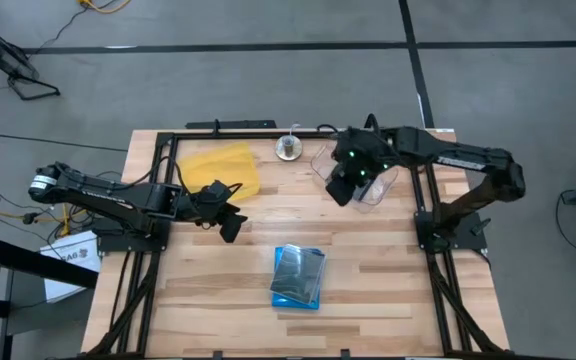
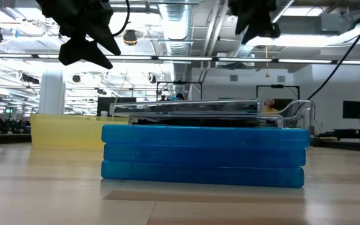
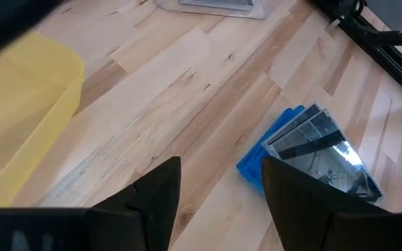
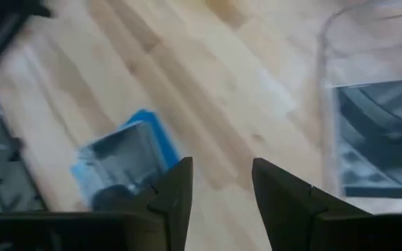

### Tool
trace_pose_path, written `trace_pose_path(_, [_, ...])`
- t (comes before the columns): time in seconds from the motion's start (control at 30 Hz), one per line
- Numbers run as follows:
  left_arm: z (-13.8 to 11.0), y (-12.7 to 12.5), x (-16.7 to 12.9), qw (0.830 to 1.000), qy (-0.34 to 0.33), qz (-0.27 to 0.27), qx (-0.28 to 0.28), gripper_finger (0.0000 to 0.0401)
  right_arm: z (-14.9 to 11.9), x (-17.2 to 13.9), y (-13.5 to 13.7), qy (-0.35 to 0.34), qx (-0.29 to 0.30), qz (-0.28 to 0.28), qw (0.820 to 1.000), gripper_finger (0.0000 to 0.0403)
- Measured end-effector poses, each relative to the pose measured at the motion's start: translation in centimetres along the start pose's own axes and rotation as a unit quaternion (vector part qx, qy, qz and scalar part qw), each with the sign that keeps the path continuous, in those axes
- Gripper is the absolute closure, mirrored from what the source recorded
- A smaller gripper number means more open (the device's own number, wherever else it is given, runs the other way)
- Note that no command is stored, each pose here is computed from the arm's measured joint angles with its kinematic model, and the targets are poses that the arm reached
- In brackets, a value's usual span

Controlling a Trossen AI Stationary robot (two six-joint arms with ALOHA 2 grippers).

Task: Pick & place jewel cases by type
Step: Put the black CD case into the transparent bin

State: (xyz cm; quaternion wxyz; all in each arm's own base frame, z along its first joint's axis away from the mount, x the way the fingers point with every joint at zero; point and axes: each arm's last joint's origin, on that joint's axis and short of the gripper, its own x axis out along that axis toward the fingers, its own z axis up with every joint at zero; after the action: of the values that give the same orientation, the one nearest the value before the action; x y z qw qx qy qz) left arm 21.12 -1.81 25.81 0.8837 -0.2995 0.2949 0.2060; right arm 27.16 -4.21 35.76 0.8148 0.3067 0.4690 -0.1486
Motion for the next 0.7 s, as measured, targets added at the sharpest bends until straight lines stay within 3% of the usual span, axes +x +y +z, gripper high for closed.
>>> trace_pose_path(0.33, [0.0,0.0,0.1,1.0,-0.002,0.001,0.0,0.0208,-4.3,0.2,4.8,0.023,0.046,0.008,0.999,0.0268])
trace_pose_path(0.5, [-0.2,-0.7,1.1,0.999,0.02,-0.029,-0.01,0.0208,-7.5,2.0,5.9,0.065,0.093,-0.005,0.993,0.0271])
trace_pose_path(0.7, [-1.2,-2.1,3.2,0.995,0.061,-0.07,-0.02,0.0208,-11.1,5.4,7.2,0.089,0.11,0.037,0.989,0.0271])
